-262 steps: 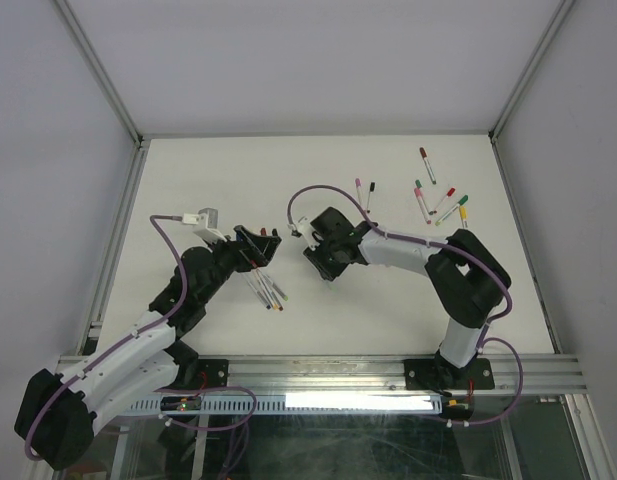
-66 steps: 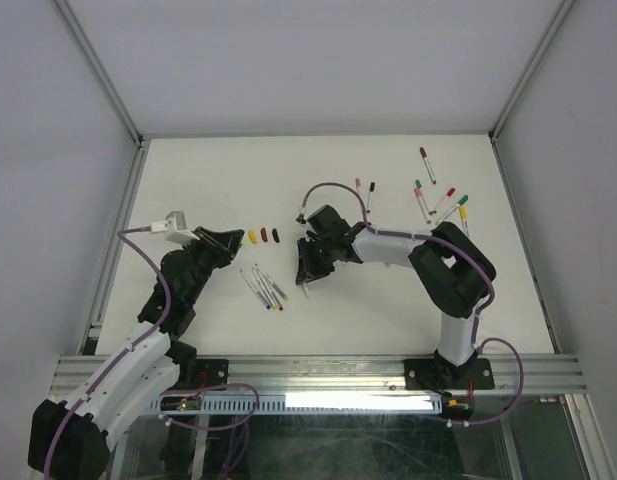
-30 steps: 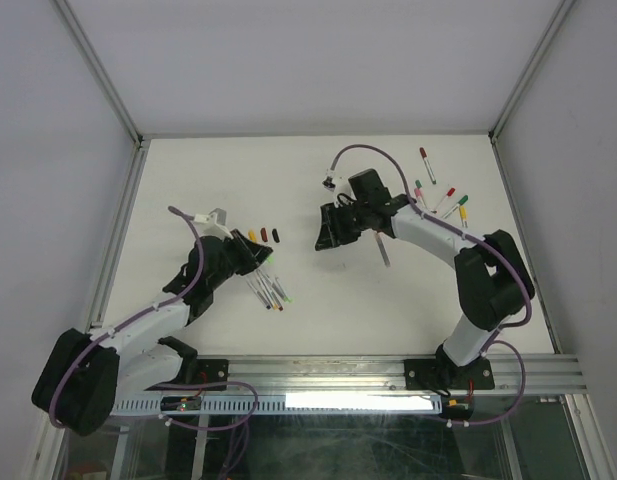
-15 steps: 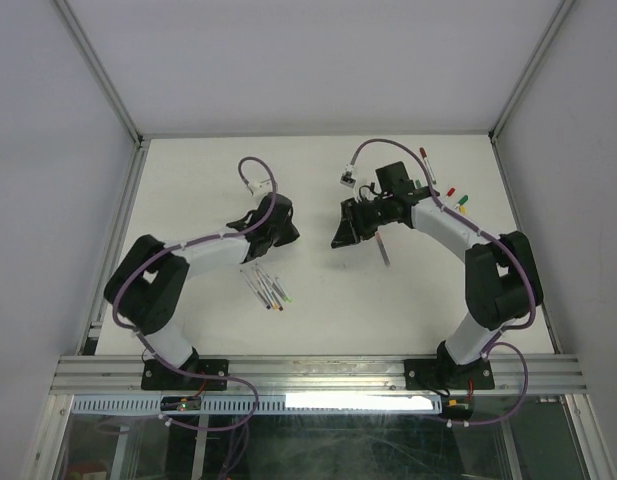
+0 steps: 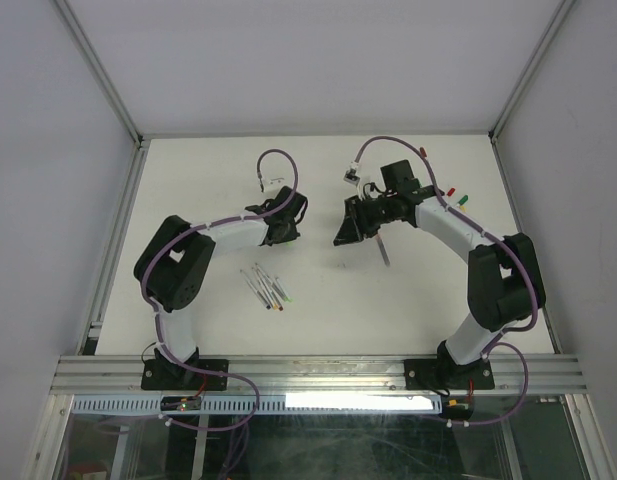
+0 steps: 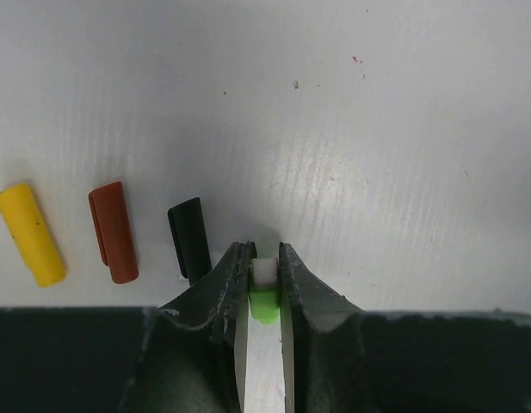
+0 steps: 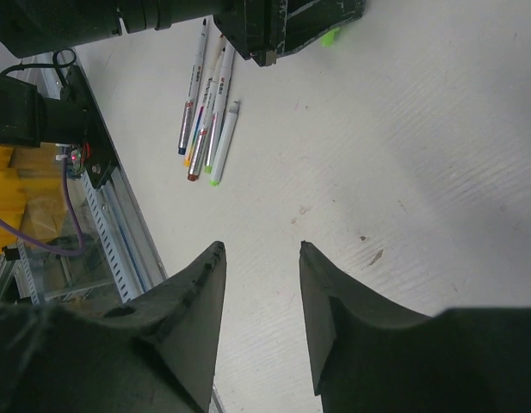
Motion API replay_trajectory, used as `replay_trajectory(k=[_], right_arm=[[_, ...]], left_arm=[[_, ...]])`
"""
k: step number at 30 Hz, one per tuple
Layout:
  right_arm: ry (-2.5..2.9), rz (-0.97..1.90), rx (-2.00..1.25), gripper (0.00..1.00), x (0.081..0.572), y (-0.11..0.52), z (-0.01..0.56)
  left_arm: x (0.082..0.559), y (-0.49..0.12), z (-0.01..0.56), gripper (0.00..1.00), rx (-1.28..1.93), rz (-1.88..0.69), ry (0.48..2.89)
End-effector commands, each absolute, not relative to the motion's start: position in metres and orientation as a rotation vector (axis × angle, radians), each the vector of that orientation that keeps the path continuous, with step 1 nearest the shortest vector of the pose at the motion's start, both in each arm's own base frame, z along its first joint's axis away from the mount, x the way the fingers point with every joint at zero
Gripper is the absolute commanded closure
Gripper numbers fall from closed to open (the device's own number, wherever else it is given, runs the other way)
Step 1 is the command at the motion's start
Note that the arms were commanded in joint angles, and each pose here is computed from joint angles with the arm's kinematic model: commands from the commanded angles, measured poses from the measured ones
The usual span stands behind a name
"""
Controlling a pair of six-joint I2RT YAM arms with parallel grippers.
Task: Open the pen caps
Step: Place the pen cap at the center of the board, then pick up the pen from the center of the board.
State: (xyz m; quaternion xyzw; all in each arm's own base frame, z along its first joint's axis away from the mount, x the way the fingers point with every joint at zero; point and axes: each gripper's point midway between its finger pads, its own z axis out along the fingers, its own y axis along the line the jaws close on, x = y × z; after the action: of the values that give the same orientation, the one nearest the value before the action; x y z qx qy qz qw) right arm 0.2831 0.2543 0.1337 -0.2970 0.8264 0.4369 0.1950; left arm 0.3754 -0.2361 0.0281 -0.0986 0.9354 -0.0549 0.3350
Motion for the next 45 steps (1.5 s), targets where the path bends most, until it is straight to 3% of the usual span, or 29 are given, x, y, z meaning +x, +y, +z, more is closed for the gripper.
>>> replay_trajectory(k=[1,5,22,28,40,45], right_arm=[[2.2,1.237,-0.874,0.58,0.287,0.256,0.164],[2.187,1.228,-0.876,0.58,0.289,0.252,0.167],[2.09,1.179,-0.888,0.57,0.292,0.235,0.189],[2.062,1.181,-0.902,0.57,0.291,0.232,0.194],[1.963,1.063,-0.91,0.57,0.296,0.212,0.215],[1.928,0.951,-0.896,0.57,0.306,0.198,0.225]], left_arm=[[0.381,-0.236,0.035,0.81,-0.23,-0.107,2.422],[0.382,-0.235,0.039,0.73,-0.232,-0.104,2.413],[0.38,-0.236,0.089,0.63,-0.228,-0.198,2.328],[0.371,-0.232,0.12,0.54,-0.228,-0.262,2.275],[0.342,-0.224,0.186,0.24,-0.14,-0.497,2.049],[0.328,-0.214,0.217,0.01,-0.135,-0.58,1.896]])
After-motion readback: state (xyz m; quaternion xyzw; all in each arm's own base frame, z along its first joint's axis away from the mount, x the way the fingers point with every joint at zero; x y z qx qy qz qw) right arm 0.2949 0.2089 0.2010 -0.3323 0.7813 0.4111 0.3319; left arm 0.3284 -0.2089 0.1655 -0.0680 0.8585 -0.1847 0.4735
